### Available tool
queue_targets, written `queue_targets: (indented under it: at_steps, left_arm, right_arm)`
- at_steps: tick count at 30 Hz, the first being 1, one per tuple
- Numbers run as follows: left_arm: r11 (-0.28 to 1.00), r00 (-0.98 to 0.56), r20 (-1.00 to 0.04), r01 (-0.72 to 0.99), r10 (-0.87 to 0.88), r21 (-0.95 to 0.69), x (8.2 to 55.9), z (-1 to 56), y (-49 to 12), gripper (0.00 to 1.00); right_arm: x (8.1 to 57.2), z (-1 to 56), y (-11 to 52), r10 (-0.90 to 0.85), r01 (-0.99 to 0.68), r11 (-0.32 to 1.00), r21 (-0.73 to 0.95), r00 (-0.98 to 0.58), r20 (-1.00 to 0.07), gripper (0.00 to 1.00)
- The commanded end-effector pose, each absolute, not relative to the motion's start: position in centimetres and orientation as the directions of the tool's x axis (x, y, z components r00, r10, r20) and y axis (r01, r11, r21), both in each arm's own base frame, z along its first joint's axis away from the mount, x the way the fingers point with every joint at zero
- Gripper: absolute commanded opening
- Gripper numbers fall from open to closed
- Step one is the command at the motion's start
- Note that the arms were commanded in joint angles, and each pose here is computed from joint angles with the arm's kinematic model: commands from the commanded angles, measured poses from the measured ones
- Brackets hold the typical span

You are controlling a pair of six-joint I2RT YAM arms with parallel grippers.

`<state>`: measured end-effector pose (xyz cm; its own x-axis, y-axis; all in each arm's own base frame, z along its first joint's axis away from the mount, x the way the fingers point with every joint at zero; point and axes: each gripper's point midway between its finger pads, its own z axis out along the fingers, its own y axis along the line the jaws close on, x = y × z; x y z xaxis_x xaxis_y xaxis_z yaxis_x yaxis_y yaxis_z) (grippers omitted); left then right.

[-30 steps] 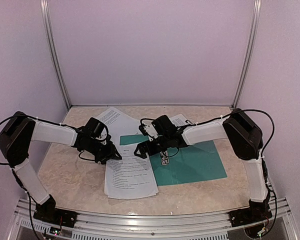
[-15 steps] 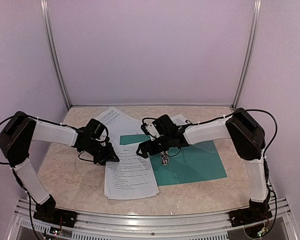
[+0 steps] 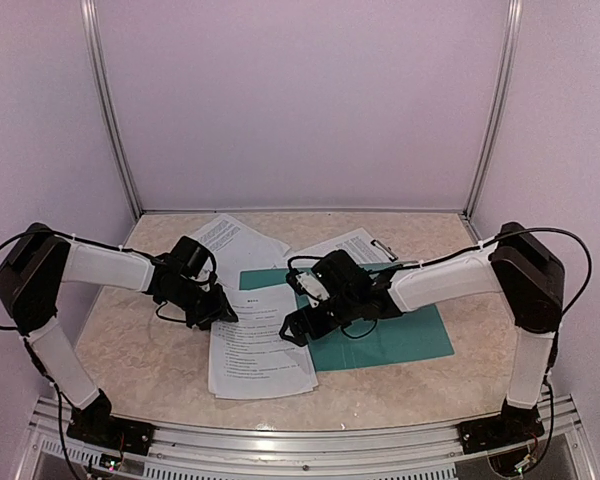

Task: Put the files into the folder
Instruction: Adjust the file at the center of the board.

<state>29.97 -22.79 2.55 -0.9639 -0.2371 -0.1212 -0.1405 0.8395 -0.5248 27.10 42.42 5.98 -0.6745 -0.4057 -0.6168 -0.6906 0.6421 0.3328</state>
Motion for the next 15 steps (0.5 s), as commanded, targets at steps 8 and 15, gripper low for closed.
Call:
queue_targets:
  at_steps: [8,15]
  left_arm:
    - [0.823,-0.951,-0.152,-0.146,-0.270,-0.549,31.1,4.3,-23.1,0.33]
    - [0.824,-0.947,-0.157,-0.154,-0.281,-0.545,31.1,4.5,-23.0,0.34]
  right_arm:
    - [21.3,3.8,40.7,-0.423,-0.664,0.663,0.345,-0.713,-0.558,0.92]
    - [18.9,2.9,40.9,-0.449,-0.673,0.644,0.365,-0.718,-0.532,0.91]
